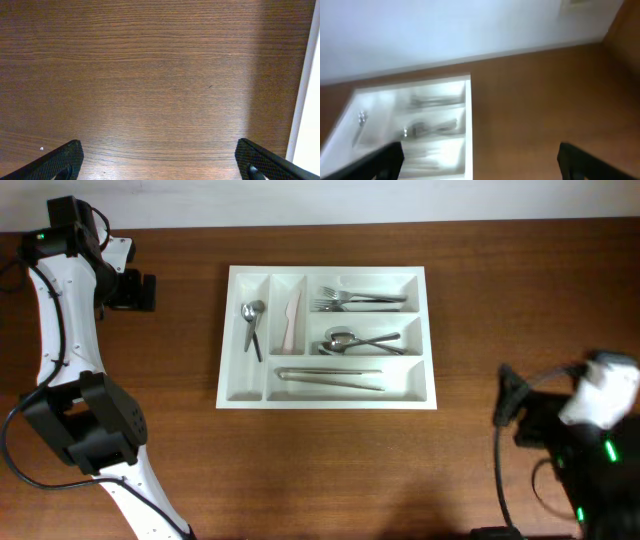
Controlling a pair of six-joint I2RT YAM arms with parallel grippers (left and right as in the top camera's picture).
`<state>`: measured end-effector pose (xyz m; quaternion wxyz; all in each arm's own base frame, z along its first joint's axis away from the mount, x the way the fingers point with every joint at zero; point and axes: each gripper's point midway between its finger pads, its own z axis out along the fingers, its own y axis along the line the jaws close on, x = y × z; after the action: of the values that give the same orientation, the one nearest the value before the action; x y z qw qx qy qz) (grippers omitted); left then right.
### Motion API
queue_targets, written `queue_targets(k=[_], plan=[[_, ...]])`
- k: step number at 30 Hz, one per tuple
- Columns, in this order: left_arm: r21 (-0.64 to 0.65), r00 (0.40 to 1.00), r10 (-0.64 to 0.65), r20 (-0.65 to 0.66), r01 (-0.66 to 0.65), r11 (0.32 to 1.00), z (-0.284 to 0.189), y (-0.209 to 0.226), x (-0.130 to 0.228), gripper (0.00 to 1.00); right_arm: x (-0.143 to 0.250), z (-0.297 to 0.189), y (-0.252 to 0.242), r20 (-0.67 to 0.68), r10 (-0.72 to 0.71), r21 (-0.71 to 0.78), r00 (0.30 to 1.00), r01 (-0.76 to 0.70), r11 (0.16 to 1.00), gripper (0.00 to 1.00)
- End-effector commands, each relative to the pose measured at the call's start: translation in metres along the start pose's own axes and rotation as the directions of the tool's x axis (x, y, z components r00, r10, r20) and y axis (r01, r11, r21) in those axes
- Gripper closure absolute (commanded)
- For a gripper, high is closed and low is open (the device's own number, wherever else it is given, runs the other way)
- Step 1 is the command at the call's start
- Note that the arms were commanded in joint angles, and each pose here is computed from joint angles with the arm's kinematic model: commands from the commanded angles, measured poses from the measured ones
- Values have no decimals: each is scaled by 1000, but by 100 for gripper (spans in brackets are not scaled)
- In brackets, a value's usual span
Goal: Pack container
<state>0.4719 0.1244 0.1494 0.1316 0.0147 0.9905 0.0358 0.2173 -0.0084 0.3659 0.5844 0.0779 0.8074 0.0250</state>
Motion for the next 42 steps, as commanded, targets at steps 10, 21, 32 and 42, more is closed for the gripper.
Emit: queue_targets(k=[10, 21, 32, 42], plan=[[-7, 1000, -16, 8, 16, 1000, -1, 4, -2, 1, -6, -14, -10, 569, 51, -56, 821, -23, 998, 2], [-7, 1000, -16, 8, 16, 1000, -1, 4, -2, 1, 30, -5, -6, 696, 70, -121, 715, 21, 992, 1], [-7, 1000, -16, 9, 16, 1000, -1, 4, -2, 1, 50, 9, 3, 652, 64, -164, 756, 59, 985, 1], [-7, 1000, -16, 8, 17, 1000, -1, 4, -2, 1, 110, 56, -3, 507, 46, -159, 861, 41, 986, 1]])
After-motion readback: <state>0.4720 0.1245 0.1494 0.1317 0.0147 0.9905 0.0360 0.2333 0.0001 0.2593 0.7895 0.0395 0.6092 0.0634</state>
